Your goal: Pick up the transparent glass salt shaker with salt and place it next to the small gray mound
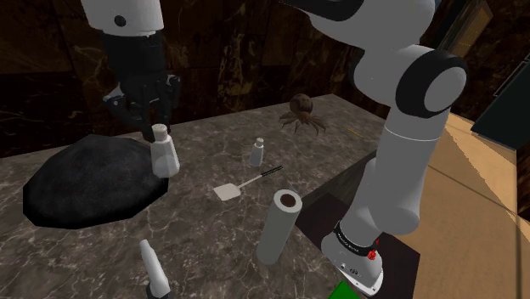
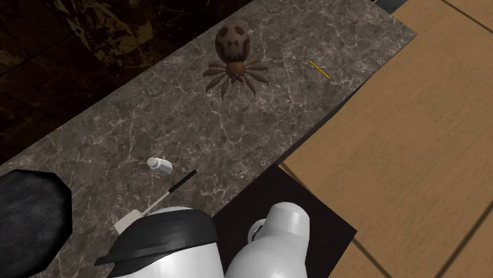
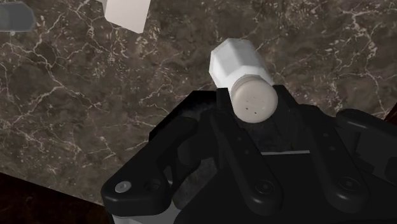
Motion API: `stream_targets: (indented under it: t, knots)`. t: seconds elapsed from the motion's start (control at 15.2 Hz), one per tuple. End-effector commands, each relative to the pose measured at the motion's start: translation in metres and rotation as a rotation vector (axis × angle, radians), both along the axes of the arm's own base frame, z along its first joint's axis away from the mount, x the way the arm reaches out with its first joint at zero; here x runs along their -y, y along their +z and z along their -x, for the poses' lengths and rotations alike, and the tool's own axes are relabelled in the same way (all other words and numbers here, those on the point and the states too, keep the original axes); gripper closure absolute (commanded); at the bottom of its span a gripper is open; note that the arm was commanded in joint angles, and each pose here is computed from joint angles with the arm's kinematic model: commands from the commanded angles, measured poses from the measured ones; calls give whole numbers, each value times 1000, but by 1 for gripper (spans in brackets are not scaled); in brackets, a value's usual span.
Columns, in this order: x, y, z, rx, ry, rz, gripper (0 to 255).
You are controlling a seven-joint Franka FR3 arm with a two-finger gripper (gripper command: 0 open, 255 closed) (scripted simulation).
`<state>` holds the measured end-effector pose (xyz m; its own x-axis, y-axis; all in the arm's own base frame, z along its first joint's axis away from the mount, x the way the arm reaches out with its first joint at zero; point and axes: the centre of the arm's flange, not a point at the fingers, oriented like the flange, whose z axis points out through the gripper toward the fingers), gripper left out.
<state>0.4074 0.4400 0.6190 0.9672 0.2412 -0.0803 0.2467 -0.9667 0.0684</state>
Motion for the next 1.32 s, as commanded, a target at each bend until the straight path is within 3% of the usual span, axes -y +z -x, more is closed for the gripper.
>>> stream_targets:
  t: [0.0, 1.25]
  knots:
    - [-1, -11, 0, 0, 0, -1, 255]
    - [-1, -111, 0, 0, 0, -1, 255]
